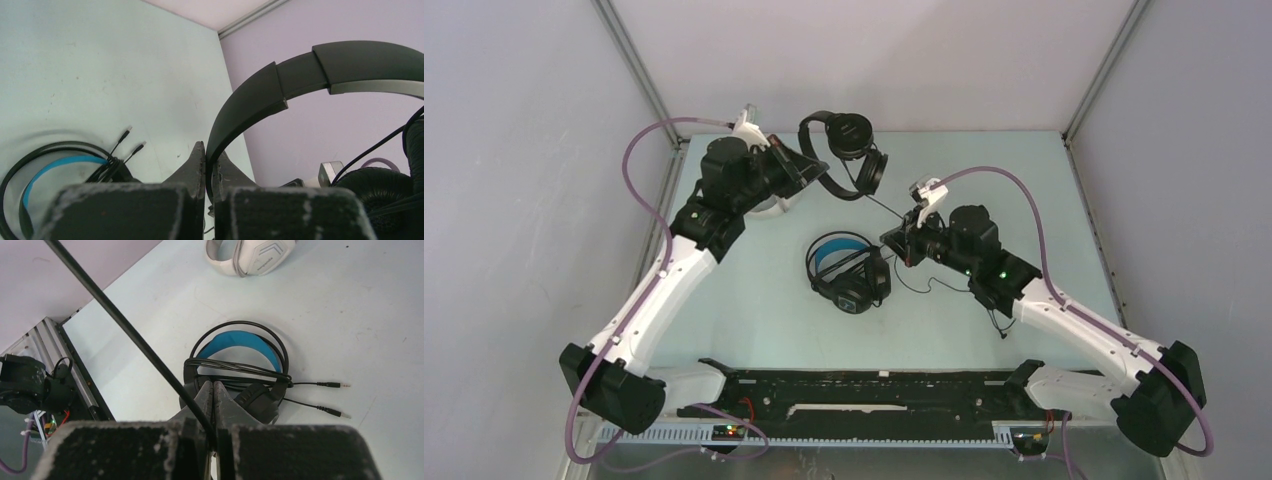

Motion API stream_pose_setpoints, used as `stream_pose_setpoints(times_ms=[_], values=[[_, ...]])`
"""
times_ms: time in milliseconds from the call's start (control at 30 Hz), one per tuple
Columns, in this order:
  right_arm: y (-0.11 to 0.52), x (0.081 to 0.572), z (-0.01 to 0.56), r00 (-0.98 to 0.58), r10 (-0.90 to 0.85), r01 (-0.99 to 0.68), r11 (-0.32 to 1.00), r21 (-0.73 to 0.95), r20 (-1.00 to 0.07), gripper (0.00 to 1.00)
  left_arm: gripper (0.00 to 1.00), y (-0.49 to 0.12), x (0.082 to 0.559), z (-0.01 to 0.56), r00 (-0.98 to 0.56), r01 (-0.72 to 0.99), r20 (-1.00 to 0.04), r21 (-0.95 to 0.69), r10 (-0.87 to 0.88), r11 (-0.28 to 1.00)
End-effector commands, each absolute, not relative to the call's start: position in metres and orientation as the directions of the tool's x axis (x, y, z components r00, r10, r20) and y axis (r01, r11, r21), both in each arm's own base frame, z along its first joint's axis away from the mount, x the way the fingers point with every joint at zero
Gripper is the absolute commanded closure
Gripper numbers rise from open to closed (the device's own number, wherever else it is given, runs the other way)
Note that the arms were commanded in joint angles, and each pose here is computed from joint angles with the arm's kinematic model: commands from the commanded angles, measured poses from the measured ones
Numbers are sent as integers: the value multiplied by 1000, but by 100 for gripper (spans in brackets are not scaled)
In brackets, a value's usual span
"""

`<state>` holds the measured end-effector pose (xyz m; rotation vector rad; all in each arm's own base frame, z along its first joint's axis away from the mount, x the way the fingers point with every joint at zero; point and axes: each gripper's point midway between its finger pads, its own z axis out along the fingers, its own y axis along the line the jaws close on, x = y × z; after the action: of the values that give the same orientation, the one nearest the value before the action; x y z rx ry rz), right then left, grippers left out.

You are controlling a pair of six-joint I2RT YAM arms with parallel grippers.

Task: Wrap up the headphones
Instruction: Wrap the headphones cable around the headphones.

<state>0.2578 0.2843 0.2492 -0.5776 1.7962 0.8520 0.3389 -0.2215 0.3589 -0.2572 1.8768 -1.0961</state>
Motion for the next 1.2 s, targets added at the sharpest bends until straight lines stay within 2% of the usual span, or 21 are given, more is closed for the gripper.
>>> stream_pose_setpoints(times_ms=[0,267,533,633,800,1033,1100,1167], values=[[287,257,251,-294,0,-770,593,236,-956,96,100,-220,323,420,-501,379,-655,-753,-565,538],[295,247,218,-301,-20,-818,519,248,-953,84,100,-219,318,422,-514,383,-665,-743,-541,549],[291,245,170,-324,-57,-810,532,246,-944,82,100,-219,317,425,-515,383,-668,-740,-537,553],[291,242,158,-312,-73,-827,512,233,-947,72,100,-219,318,426,-519,382,-667,-740,-535,553],[289,243,155,-219,-98,-858,492,144,-971,59,100,-220,318,425,-521,381,-669,-738,-529,557],[301,248,202,28,-40,-909,415,-42,-999,44,100,-222,318,433,-521,394,-669,-740,-530,546],[309,250,207,69,-38,-923,378,-78,-997,39,100,-222,318,435,-522,397,-667,-742,-532,540],[314,257,215,95,-28,-919,381,-99,-995,38,100,-223,317,437,-523,399,-665,-744,-533,536]])
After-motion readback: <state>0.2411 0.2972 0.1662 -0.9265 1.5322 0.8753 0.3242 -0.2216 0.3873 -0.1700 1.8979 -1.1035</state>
